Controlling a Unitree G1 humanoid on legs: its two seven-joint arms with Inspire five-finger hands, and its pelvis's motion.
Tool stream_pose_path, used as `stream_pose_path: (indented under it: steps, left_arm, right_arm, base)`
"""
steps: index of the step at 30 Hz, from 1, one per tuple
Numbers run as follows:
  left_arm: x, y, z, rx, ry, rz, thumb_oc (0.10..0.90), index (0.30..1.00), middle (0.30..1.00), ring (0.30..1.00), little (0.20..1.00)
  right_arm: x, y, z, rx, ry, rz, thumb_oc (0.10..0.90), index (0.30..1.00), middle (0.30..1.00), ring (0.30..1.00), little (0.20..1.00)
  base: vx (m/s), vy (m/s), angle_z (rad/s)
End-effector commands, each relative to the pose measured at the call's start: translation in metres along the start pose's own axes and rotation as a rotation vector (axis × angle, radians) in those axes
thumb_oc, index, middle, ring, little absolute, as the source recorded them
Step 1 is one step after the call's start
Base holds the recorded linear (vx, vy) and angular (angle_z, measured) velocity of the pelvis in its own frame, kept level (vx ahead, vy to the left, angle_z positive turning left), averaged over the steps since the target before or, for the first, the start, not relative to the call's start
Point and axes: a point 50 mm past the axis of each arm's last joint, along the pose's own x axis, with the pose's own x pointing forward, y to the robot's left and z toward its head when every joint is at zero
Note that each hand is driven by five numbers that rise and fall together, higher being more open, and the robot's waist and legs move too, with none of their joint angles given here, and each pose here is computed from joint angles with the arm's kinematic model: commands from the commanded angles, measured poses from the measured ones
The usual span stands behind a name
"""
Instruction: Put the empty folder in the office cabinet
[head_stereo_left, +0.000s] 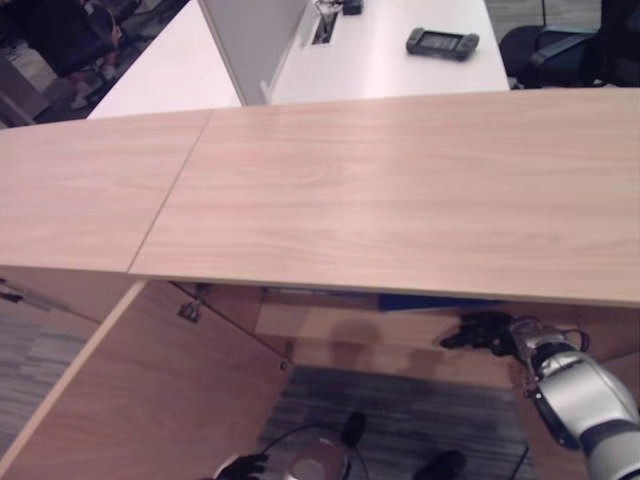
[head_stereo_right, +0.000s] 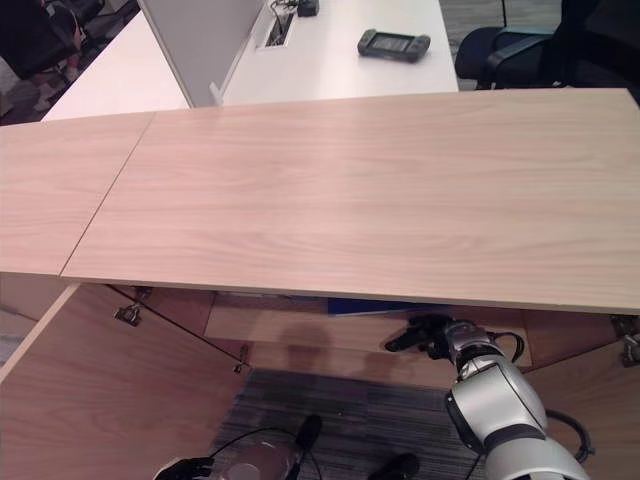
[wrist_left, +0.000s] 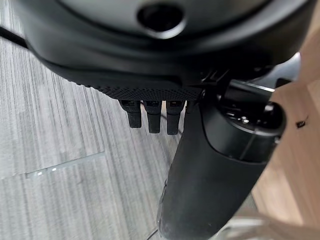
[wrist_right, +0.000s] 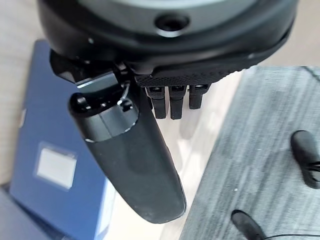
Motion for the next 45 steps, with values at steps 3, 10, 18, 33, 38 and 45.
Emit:
stream_pose_path:
  steps: [3,10,18,33,38,45]
  left_arm:
    - [-0.013,0.033,-0.040,0.081,0.138,0.071,0.800,0.900,0.900,0.900,0.900]
    - [-0.015,0.033,-0.046,0.074,0.157,0.077,0.800,0.900,0.900,0.900,0.900]
    - [-0.015,0.035,-0.037,0.086,0.114,0.078,0.800,0.900,0.900,0.900,0.900]
    - [-0.015,0.018,-0.043,0.007,0.104,0.077,0.800,0.900,0.900,0.900,0.900]
    - [-0.015,0.014,-0.041,-0.017,0.079,0.075,0.800,0.900,0.900,0.900,0.900]
    - [-0.018,0.008,-0.038,-0.031,0.040,0.055,0.800,0.900,0.900,0.900,0.900]
  right_arm:
    - [-0.003,-0.011,-0.001,-0.013,-0.007,-0.035,0.800,0.900,0.900,0.900,0.900]
    - [-0.001,-0.007,-0.008,-0.068,0.032,-0.033,0.800,0.900,0.900,0.900,0.900]
    - [0.003,0.014,0.002,-0.321,0.040,0.010,0.800,0.900,0.900,0.900,0.900]
    - [0.003,0.087,0.056,-0.447,-0.207,0.069,0.800,0.900,0.900,0.900,0.900]
    - [0.000,0.093,0.066,-0.456,-0.254,0.061,0.800,0.900,0.900,0.900,0.900]
    - [-0.004,0.082,0.077,-0.491,-0.282,0.018,0.800,0.900,0.900,0.900,0.900]
  base:
    - [0.01,0.002,-0.01]
    - [0.00,0.001,-0.01]
    - [0.00,0.000,0.00]
    - [0.00,0.002,-0.01]
    - [0.00,0.001,-0.01]
    - [0.00,0.004,0.00]
